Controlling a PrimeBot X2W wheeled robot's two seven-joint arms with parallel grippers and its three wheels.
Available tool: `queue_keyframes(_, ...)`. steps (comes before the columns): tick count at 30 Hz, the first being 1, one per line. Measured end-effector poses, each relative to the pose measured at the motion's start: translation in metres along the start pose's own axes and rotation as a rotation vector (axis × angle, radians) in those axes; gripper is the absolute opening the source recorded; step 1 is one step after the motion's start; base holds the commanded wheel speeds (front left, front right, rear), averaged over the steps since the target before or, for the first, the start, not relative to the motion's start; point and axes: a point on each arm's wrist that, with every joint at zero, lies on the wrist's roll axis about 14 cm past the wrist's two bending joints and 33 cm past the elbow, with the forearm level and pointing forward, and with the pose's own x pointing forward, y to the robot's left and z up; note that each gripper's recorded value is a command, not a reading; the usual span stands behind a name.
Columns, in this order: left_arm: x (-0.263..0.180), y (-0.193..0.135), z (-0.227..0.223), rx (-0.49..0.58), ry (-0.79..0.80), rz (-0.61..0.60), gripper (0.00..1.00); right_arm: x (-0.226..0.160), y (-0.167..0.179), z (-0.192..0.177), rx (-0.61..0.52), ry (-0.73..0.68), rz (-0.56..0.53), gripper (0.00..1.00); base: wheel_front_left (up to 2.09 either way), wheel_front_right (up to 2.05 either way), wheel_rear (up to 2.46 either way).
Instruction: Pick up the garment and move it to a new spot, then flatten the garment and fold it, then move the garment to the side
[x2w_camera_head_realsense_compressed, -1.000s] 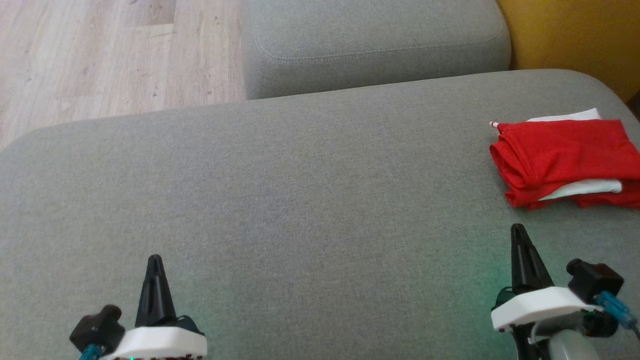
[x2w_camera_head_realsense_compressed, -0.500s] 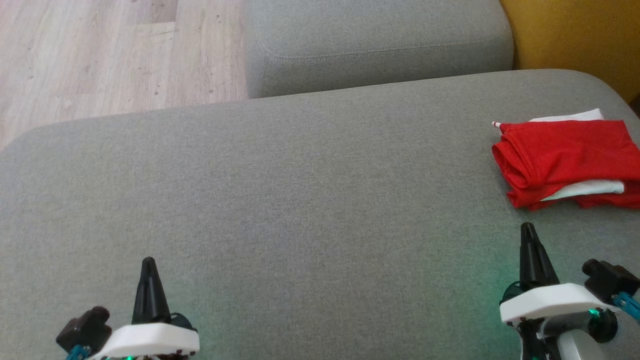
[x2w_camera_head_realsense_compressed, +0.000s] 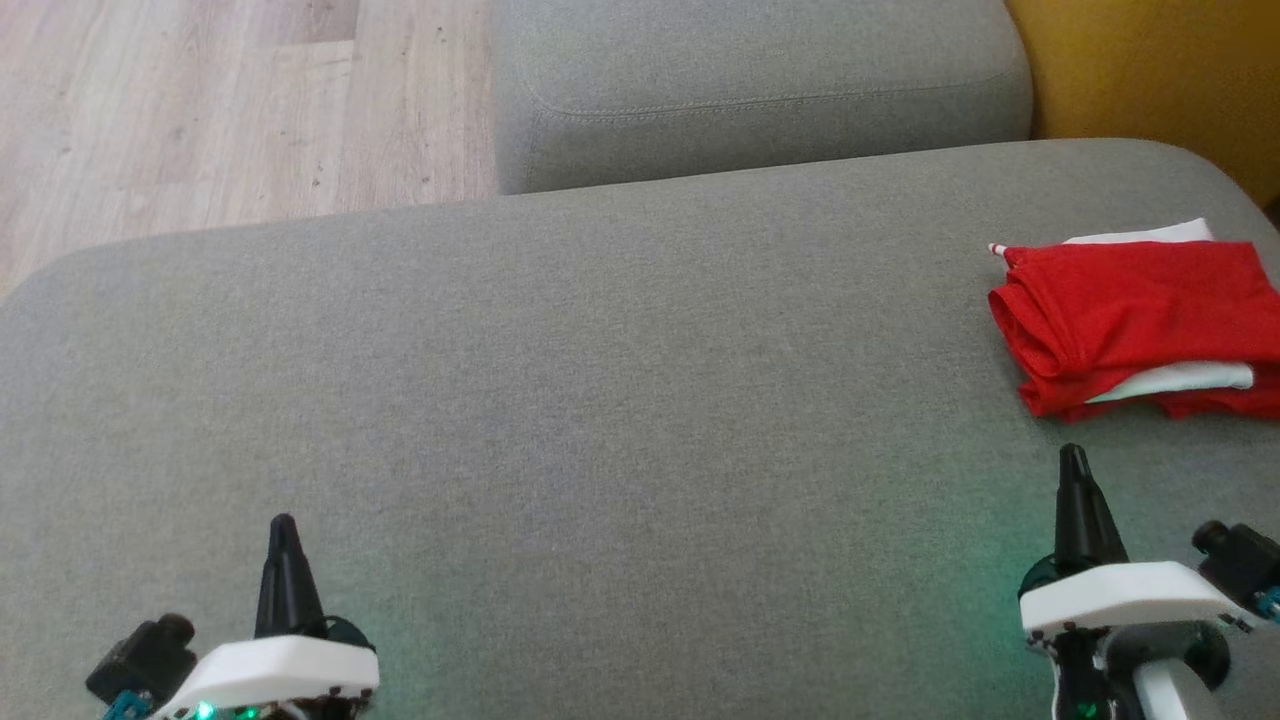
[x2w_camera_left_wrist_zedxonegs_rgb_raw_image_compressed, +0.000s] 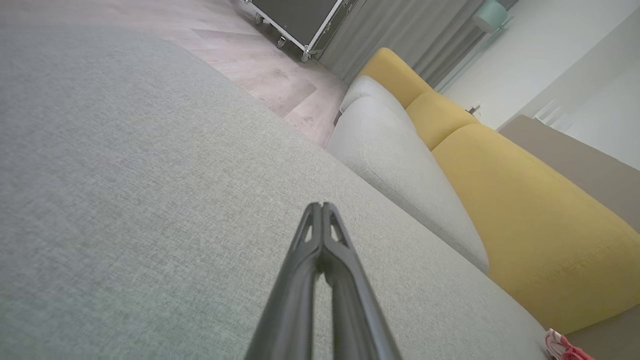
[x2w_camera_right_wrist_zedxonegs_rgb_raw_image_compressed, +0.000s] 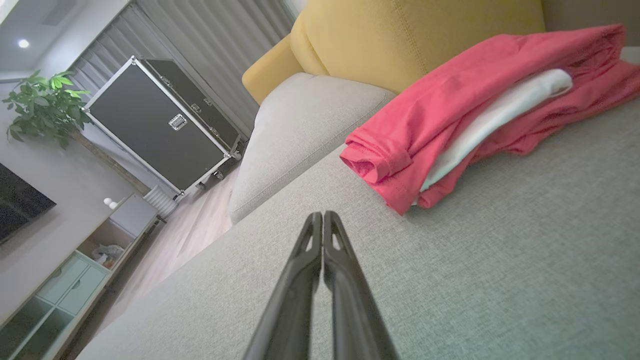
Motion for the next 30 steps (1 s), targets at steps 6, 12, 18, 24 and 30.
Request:
queue_keyframes(6,0.0003,0.0009,-0.0004,-0.059,0.010,0.003,0.00,0.0009,-0.0010,0.0010,0.066,0.002,-0.008,0.00,0.00,0.00,0.00)
queue_keyframes(12,0.0020,0.0010,0.0024,-0.118,0.010,0.006,0.00,0.0017,-0.0019,0.0019,0.133,0.005,-0.015,0.00,0.00,0.00,0.00)
queue_keyframes(18,0.0022,0.0037,0.0043,-0.179,0.011,0.013,0.00,0.0031,-0.0019,0.0038,0.200,0.005,-0.018,0.00,0.00,0.00,0.00)
queue_keyframes(24,0.0046,0.0025,0.0075,-0.238,0.009,0.011,0.00,0.0050,-0.0020,0.0062,0.268,0.000,-0.021,0.00,0.00,0.00,0.00)
queue_keyframes(30,0.0046,0.0028,0.0076,-0.298,0.015,0.008,0.00,0.0058,-0.0023,0.0076,0.335,-0.002,-0.023,0.00,0.00,0.00,0.00)
